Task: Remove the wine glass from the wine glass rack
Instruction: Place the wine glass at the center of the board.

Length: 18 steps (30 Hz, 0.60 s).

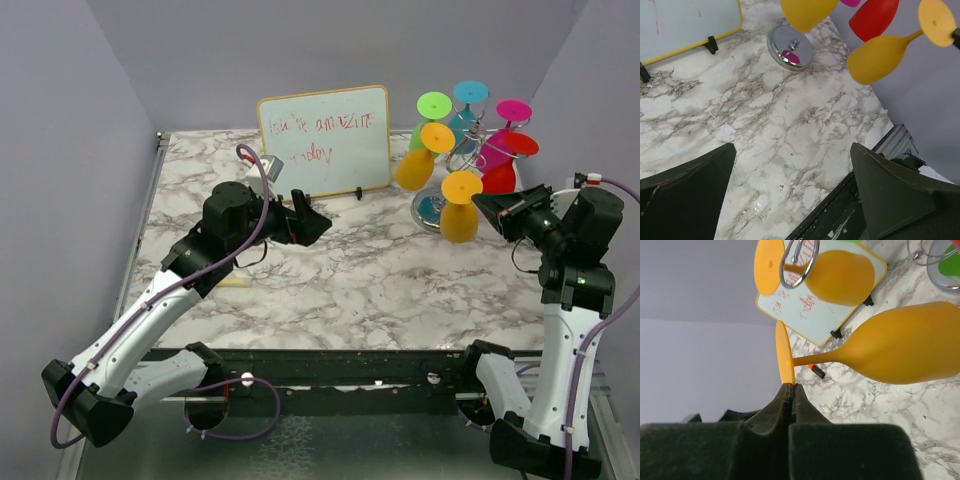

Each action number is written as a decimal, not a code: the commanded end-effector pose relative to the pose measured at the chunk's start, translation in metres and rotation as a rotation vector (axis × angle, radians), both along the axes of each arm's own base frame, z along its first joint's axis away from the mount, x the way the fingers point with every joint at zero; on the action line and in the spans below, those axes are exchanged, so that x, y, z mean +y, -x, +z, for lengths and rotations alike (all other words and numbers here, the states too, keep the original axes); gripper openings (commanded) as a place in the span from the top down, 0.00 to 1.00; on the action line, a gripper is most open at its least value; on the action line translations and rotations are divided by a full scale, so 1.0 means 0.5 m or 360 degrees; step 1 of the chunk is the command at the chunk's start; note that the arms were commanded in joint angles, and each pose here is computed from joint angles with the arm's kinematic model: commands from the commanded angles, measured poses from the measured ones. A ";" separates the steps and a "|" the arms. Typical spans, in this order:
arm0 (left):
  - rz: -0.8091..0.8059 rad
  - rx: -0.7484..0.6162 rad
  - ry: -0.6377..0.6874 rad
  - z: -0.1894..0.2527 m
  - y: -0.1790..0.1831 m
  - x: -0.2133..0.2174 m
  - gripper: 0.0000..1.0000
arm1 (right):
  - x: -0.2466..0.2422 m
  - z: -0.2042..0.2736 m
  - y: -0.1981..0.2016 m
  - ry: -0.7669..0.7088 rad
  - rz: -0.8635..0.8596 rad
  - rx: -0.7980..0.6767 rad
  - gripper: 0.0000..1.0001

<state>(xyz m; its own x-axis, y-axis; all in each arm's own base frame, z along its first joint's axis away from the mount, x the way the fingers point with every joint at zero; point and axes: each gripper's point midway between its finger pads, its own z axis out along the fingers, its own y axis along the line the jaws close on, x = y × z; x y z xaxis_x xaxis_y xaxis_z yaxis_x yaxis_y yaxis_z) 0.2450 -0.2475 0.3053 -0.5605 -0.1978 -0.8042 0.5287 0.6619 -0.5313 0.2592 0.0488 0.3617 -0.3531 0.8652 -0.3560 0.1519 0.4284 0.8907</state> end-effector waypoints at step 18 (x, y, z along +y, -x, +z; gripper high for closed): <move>-0.0667 0.0124 0.0638 0.084 0.055 -0.150 0.06 | 0.162 -0.047 0.096 0.0123 0.1066 -0.0368 1.00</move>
<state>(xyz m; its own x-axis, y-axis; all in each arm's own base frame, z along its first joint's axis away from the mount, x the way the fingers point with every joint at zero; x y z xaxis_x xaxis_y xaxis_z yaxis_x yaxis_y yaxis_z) 0.2339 -0.3090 0.3362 -0.6655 -0.2674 -0.6969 0.6305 0.2984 -0.7166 0.2252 0.1150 0.3303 -0.6764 0.5613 -0.4769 -0.2156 0.4683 0.8569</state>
